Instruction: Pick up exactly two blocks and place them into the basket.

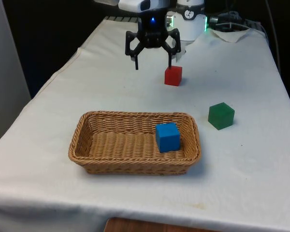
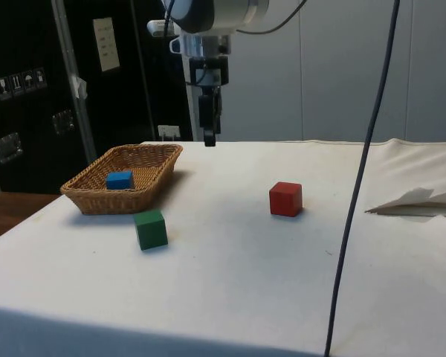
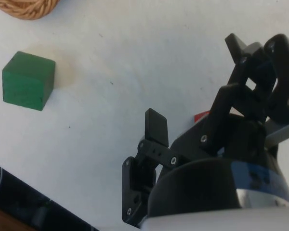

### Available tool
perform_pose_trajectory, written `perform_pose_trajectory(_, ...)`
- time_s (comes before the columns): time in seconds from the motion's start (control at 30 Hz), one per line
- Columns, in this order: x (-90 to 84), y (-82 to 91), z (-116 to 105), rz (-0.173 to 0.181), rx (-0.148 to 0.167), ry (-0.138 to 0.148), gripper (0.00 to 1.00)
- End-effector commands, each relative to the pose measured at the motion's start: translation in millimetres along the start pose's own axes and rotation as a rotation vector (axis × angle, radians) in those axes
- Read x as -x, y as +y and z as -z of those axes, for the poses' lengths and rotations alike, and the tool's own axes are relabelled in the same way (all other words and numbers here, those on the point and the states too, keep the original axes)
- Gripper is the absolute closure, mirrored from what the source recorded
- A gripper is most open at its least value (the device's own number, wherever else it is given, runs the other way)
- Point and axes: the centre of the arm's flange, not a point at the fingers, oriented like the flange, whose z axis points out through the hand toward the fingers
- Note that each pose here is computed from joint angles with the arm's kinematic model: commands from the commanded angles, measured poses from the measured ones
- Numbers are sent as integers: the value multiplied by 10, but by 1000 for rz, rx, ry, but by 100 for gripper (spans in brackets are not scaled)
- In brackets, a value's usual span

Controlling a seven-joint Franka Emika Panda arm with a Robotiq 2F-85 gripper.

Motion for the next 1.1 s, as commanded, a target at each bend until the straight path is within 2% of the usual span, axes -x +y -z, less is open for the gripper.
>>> perform_pose_trajectory(0.0,151,3,-15,0,3,-6,0)
perform_pose_trajectory(0.17,207,4,-5,6,-3,-8,0)
perform_pose_trajectory(0.2,79,0,15,6,-13,-5,0)
perform_pose_trajectory(0.23,218,8,-4,6,-4,-8,0)
perform_pose_trajectory(0.43,276,12,-13,12,-10,-13,0)
perform_pose_trajectory(0.47,140,5,16,12,-21,-11,0)
perform_pose_trajectory(0.5,283,11,-15,12,-12,-13,0)
perform_pose_trajectory(0.7,315,12,-43,17,-13,-19,0)
perform_pose_trajectory(0.73,193,9,-21,15,-24,-21,0)
perform_pose_trajectory(0.77,316,13,-47,18,-13,-19,0)
perform_pose_trajectory(1.0,253,12,-67,14,-30,-32,0)
perform_pose_trajectory(1.07,305,2,-80,14,-33,-30,0)
